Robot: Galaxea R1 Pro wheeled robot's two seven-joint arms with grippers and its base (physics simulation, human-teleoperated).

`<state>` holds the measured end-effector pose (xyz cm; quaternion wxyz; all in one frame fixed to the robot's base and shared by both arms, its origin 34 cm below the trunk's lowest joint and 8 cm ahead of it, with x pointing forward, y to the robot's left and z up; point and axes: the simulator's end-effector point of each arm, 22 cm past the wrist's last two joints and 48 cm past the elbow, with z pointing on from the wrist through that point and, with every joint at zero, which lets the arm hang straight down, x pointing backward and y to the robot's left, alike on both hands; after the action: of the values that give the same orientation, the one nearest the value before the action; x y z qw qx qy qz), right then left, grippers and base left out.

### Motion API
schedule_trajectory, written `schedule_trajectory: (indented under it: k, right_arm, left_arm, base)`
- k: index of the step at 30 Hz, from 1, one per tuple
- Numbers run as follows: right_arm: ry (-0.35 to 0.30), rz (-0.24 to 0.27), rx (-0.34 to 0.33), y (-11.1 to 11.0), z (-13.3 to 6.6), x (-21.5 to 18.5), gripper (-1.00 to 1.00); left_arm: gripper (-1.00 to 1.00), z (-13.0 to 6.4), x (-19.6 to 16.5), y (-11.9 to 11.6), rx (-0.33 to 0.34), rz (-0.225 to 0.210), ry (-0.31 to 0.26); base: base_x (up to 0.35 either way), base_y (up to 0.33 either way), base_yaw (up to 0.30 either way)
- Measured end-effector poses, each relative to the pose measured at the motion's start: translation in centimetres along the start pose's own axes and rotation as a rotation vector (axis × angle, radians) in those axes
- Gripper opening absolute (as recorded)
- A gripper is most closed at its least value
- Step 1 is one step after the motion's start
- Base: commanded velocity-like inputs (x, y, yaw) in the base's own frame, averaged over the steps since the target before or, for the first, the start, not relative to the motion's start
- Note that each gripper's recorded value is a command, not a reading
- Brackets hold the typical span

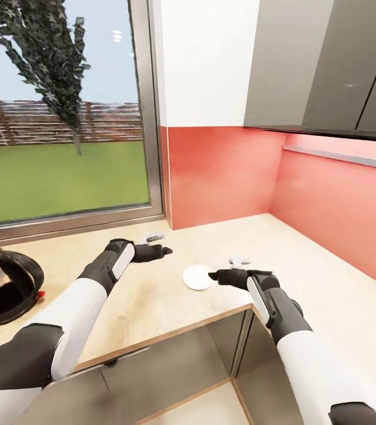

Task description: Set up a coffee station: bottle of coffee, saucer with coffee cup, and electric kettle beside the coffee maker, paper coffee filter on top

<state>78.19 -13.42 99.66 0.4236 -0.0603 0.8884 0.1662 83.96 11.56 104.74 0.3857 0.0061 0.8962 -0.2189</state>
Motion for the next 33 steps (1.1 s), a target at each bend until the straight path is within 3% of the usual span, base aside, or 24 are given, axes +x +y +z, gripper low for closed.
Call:
schedule_trajectory:
  k: [8,18,24,33]
  right_arm:
    - [0.034,0.005,-0.002,0.1,0.3,2.5,1.00]
    - [0.057,0.013,-0.003,0.1,0.4,4.2,1.00]
    - [0.073,0.003,-0.019,1.3,0.7,5.1,1.00]
    - [0.084,0.002,-0.035,2.4,0.9,6.0,1.00]
  left_arm:
    - [1.00,0.1,0.1,0.0,0.001,0.000,0.002]
    - [1.00,0.7,2.9,0.7,-0.002,-0.017,0.037]
    - [1.00,1.0,4.0,1.0,-0.002,-0.025,0.049]
    - [1.00,1.1,5.0,-1.2,0.106,-0.032,0.063]
  base:
    - [0.141,0.000,0.000]
    - [0.157,0.000,0.000]
    - [0.023,0.000,0.000]
    - [0.001,0.000,0.000]
